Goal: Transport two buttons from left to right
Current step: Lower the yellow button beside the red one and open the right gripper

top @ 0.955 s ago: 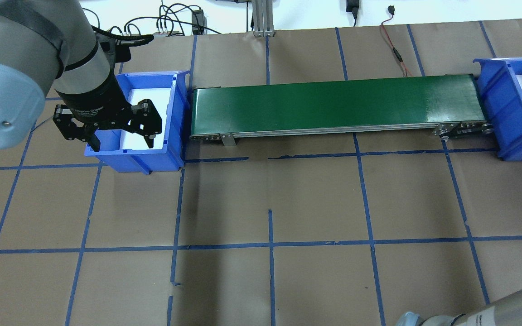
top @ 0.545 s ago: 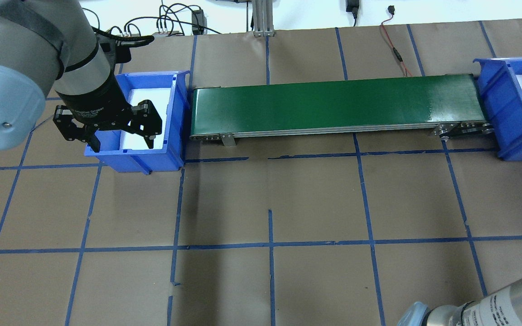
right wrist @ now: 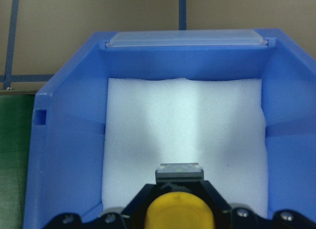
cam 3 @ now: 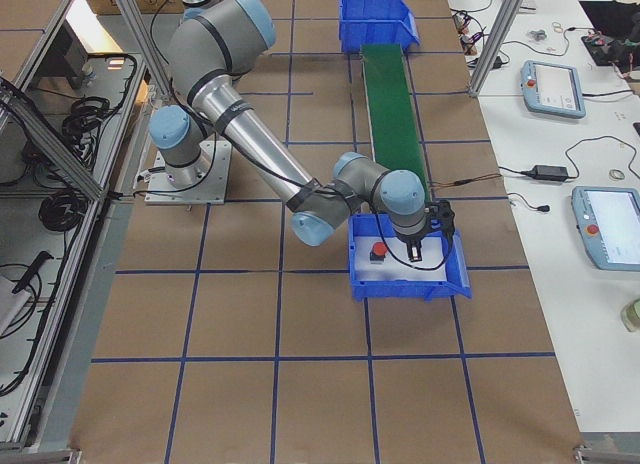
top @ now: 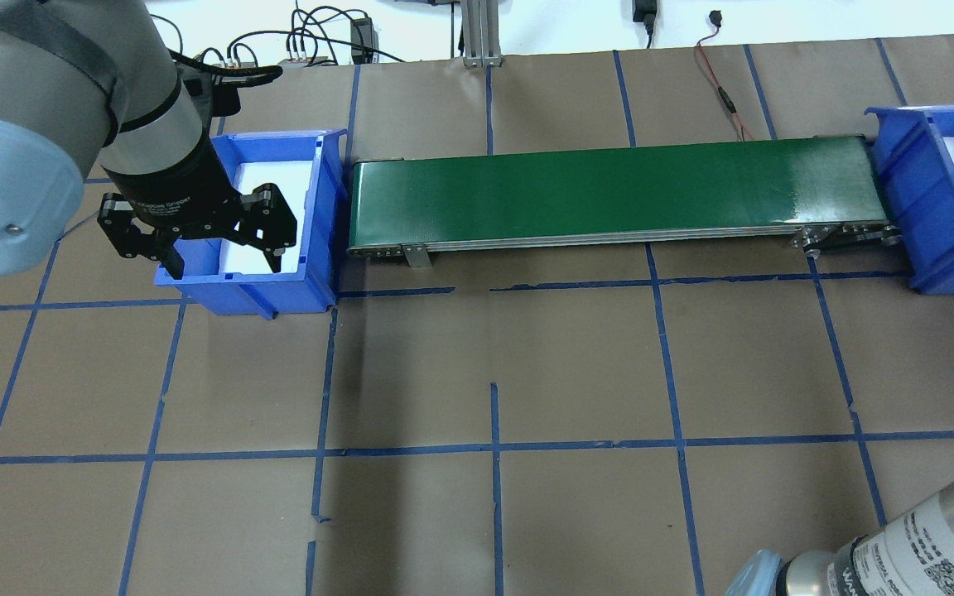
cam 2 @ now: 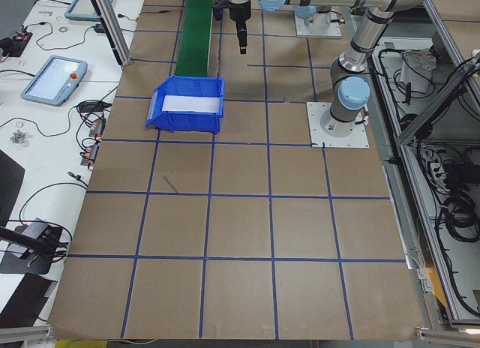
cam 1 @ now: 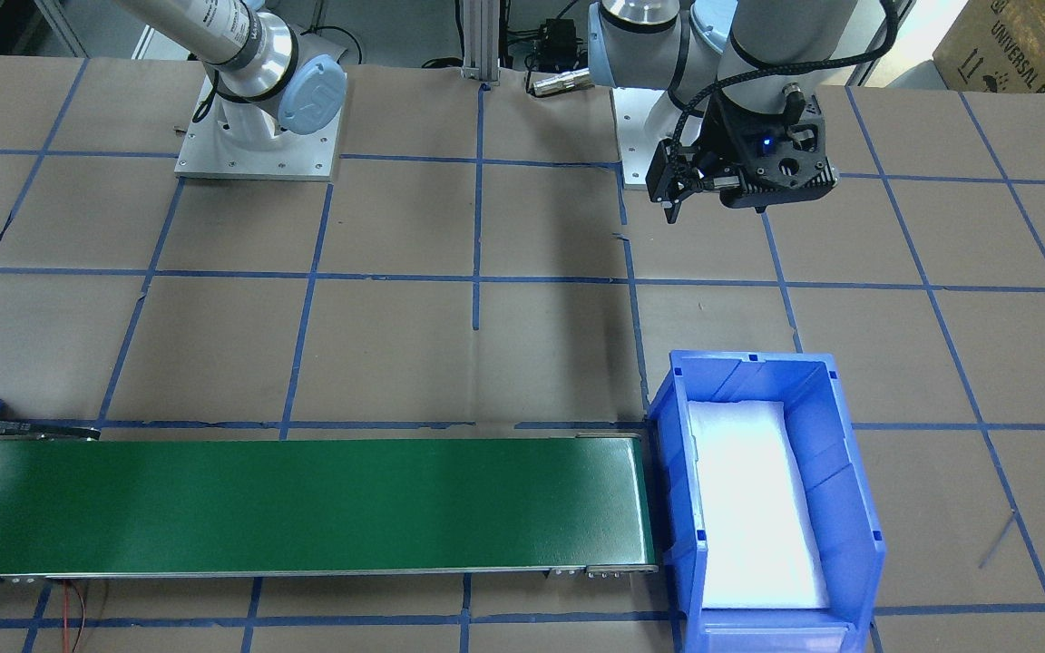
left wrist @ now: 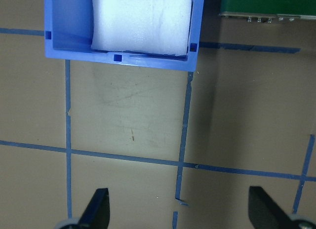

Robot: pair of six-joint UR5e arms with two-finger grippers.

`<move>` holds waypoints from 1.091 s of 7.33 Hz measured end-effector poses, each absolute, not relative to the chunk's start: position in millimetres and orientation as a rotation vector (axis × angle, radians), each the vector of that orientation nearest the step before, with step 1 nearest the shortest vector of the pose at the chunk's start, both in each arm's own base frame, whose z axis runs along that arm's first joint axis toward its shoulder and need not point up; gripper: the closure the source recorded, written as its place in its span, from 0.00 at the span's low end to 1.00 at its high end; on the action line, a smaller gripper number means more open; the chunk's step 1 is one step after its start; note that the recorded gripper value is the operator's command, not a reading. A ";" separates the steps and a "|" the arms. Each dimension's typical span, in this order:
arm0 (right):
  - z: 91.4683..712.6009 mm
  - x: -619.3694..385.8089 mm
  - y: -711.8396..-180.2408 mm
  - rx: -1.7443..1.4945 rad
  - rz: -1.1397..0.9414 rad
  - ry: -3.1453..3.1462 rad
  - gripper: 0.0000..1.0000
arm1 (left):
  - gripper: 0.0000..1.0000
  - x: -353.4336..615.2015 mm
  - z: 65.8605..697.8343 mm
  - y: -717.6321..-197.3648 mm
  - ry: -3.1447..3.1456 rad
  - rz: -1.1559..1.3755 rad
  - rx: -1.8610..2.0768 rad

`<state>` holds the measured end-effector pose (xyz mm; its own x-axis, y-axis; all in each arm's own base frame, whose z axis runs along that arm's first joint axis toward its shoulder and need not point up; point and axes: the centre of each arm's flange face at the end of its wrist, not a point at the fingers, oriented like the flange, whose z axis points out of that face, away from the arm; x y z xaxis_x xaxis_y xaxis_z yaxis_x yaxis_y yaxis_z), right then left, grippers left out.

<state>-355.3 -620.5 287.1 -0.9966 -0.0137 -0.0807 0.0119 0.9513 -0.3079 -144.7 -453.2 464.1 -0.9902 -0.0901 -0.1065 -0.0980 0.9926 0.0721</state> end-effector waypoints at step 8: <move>264.9 -355.7 -617.3 0.032 -0.410 3.024 0.18 | 0.00 -144.7 461.8 -452.7 3.032 0.123 -0.145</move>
